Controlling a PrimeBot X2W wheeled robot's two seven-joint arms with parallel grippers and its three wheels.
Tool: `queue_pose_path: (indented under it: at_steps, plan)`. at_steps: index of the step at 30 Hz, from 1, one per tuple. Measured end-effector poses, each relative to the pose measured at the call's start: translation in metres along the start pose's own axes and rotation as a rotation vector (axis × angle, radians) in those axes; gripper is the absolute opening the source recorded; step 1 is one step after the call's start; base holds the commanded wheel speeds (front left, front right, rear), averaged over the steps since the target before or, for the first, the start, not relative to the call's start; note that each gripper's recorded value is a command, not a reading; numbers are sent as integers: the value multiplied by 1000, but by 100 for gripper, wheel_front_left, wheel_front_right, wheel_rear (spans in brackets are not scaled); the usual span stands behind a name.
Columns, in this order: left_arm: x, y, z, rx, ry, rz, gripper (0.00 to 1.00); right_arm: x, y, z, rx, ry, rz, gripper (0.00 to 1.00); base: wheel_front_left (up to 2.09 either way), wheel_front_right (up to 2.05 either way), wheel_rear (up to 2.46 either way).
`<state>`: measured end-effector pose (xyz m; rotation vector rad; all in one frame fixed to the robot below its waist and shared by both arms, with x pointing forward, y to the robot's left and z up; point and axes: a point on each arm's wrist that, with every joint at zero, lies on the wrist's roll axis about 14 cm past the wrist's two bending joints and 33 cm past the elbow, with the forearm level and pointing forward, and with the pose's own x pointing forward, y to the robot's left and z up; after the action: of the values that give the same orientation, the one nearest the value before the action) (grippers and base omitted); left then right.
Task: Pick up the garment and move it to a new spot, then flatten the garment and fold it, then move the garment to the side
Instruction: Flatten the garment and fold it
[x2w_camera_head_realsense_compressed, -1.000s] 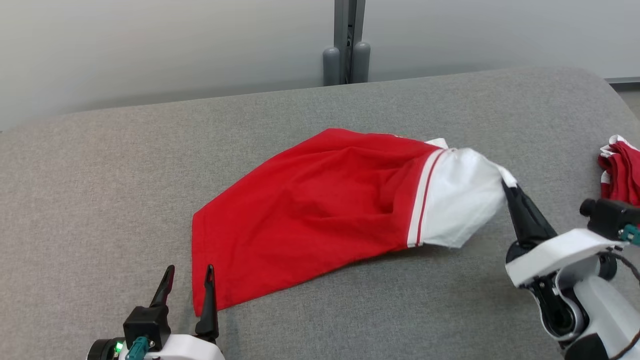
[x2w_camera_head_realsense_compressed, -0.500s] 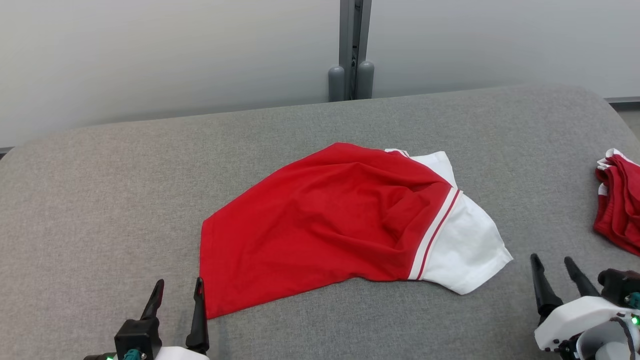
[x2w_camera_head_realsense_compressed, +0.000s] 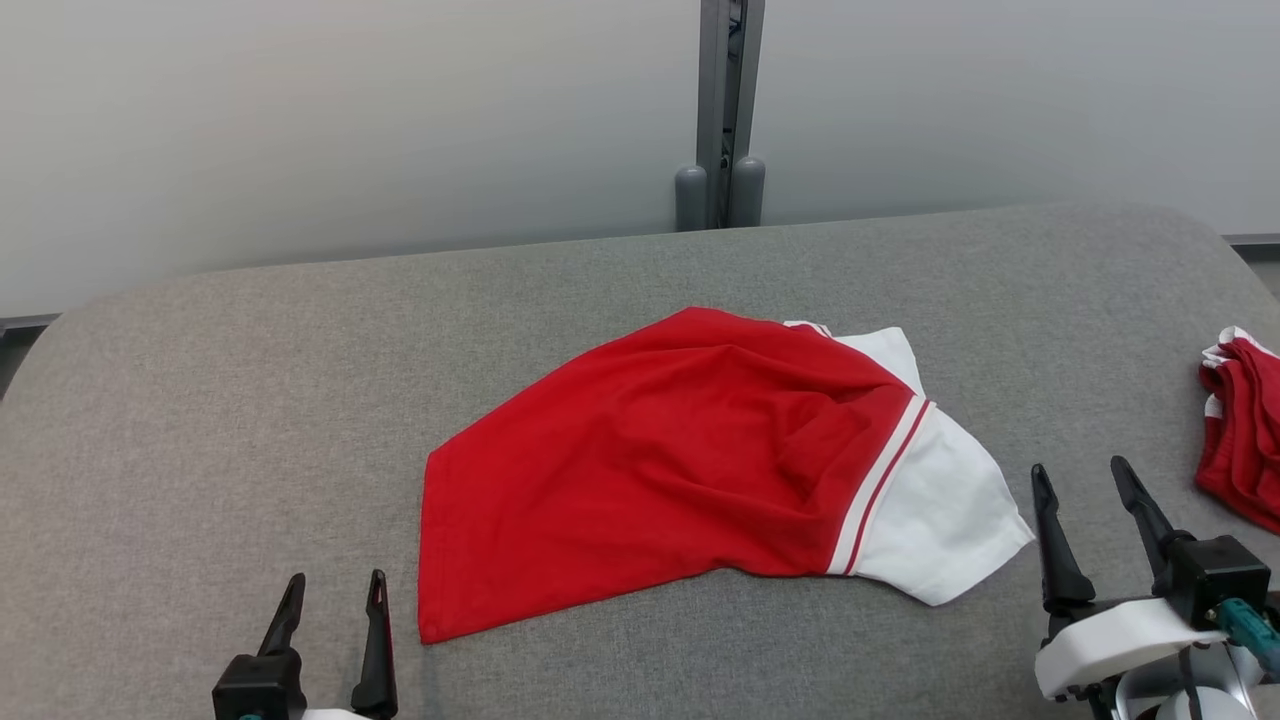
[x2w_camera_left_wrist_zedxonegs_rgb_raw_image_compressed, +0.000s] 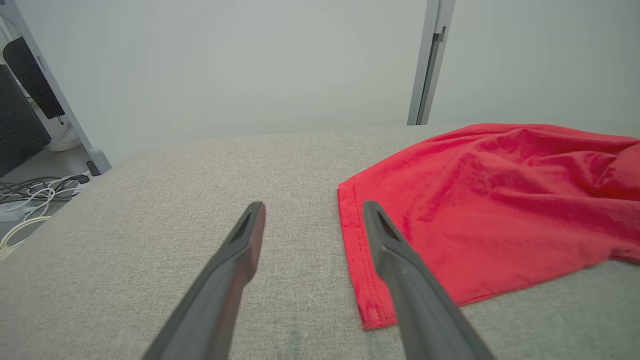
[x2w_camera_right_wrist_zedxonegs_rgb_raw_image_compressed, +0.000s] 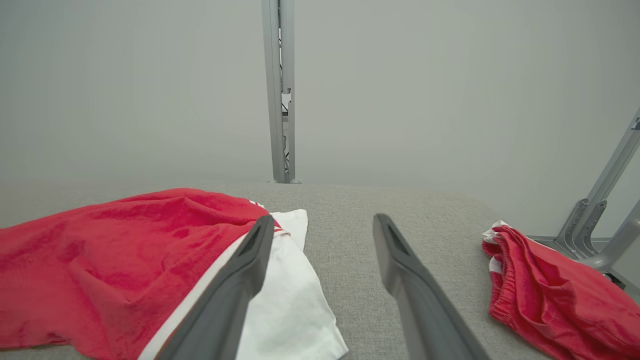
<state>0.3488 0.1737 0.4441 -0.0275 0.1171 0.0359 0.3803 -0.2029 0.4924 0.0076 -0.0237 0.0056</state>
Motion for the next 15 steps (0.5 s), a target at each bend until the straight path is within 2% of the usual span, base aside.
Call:
queue_pose_path:
  at_steps: [6,15]
  plan:
    - [-7,3,-1,5,0,3,100,-10,12,-4,-17,10,34,100,0,0,0]
    - [-19,4,-9,5,23,2,100,-23,20,-12,28,30,52,100,0,0,0]
